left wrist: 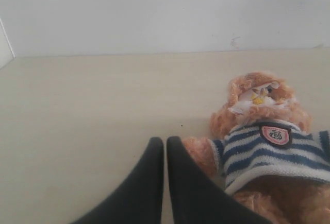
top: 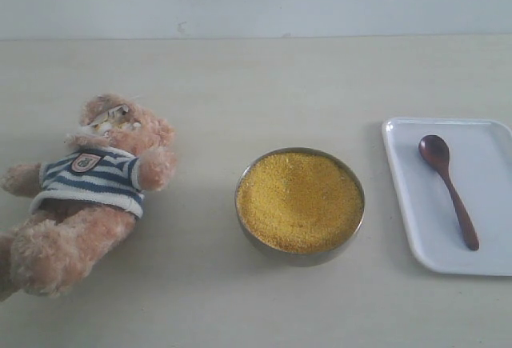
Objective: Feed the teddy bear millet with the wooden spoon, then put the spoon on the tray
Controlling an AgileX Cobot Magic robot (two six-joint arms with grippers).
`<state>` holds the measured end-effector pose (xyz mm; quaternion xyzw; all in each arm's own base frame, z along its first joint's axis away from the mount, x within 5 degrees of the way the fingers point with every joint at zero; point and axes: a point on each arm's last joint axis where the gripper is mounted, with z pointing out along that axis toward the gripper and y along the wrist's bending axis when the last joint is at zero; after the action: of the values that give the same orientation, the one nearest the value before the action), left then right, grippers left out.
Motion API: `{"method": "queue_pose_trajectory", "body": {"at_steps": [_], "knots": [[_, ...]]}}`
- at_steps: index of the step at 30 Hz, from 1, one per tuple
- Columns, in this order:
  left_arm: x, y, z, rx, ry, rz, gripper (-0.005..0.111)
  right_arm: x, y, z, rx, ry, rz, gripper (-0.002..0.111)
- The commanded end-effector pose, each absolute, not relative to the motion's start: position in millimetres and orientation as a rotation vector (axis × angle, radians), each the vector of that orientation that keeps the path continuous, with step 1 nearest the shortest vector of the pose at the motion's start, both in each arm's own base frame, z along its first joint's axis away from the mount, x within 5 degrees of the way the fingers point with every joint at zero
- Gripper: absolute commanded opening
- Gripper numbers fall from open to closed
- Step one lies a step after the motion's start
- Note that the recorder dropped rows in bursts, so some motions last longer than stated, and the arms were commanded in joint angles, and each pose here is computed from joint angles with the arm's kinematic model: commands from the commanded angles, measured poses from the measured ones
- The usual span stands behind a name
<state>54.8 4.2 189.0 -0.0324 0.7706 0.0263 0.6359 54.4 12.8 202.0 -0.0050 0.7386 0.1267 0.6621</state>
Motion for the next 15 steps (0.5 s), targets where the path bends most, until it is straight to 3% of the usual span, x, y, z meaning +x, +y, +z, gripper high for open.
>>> {"method": "queue_pose_trajectory", "body": {"at_steps": [1, 15], "knots": [[54.8, 4.1, 188.8, -0.078, 1.752, 0.056, 0.004, 52.9, 16.6, 191.0, -0.109, 1.734, 0.296, 0.000], [54.8, 4.1, 188.8, -0.078, 1.752, 0.056, 0.004, 50.8, 19.1, 185.1, -0.260, 1.783, 0.260, 0.000]]}}
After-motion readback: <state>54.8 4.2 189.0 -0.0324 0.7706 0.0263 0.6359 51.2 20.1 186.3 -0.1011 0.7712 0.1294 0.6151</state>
